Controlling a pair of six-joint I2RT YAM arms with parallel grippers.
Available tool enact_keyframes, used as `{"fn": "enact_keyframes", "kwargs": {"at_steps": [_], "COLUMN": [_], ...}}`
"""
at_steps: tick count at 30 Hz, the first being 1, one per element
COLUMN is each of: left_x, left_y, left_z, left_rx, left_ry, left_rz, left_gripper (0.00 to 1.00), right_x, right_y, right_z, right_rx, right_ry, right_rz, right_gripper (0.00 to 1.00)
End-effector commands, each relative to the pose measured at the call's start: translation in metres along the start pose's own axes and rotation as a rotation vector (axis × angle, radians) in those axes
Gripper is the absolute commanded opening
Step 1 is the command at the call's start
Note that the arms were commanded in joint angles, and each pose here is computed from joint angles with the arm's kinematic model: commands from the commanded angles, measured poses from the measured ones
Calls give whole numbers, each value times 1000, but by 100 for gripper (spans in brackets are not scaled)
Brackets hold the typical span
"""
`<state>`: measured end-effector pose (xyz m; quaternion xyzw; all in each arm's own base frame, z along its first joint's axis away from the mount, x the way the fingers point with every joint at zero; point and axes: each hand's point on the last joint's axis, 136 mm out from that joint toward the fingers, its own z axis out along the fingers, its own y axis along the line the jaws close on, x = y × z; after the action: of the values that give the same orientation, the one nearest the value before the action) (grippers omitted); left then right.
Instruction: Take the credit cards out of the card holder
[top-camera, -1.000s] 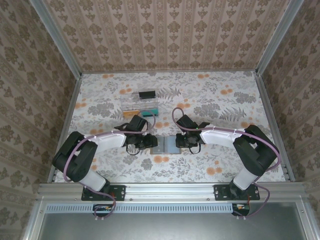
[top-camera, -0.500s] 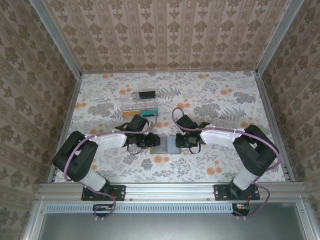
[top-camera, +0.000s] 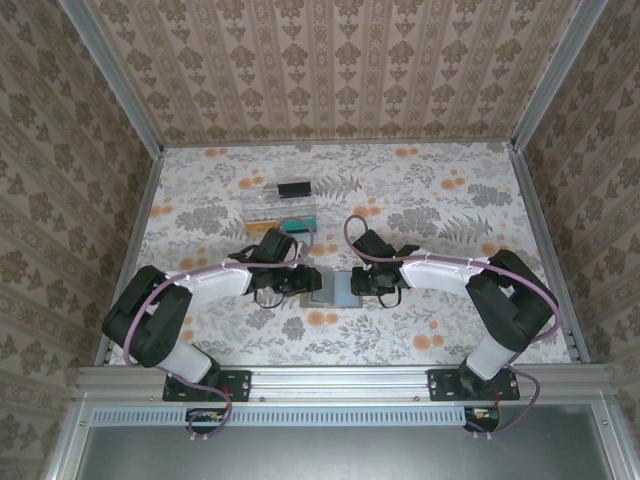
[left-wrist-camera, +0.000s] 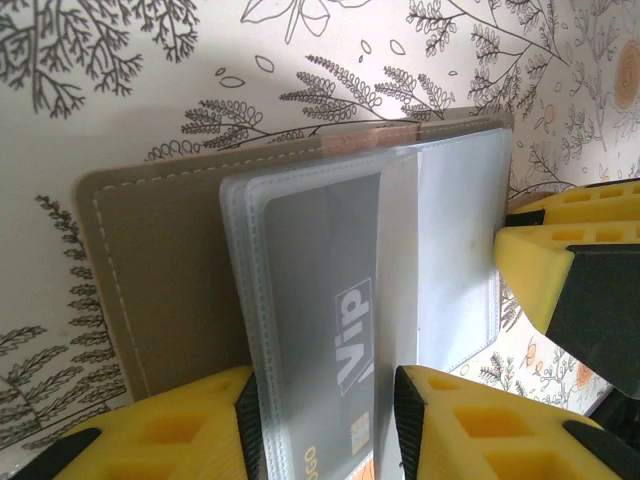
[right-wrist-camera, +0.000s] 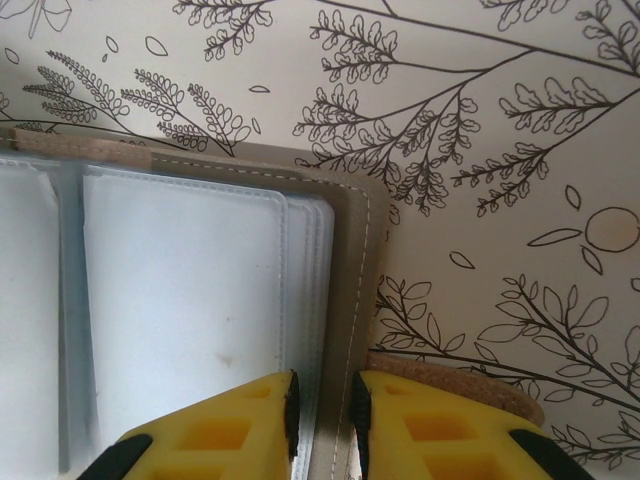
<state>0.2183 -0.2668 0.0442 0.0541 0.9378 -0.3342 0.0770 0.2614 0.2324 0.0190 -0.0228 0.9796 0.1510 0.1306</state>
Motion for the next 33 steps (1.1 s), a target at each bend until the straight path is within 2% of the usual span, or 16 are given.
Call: {"fn": "enact_keyframes", "kwargs": {"at_steps": [1,4,9,13,21,33], "left_x": [0,-3,-6,-3,5,4], "left_y": [2,9,0,-6,10,-6], "left_z": [-9,-15,-14,-6,3,13], "left_rx": [-60,-115,-72,-27,-82,13], "left_ry": [-6,-29,-34,-6,38,65], "left_rz": [30,35,47,41,18,30], "left_gripper": [43,44,44,43,42,42], "right_x": [14,14,15,15,14,13], "right_y": [-7,-7,-8,-7,-7,-6], "right_z": [9,9,10,10,11,12], "right_rx": [21,23,24,23,22,26], "right_ry": [43,43,44,44,48,51], "right_rz": [10,10,13,11,10,6], "right_gripper": [26,26,26,26,26,26]}}
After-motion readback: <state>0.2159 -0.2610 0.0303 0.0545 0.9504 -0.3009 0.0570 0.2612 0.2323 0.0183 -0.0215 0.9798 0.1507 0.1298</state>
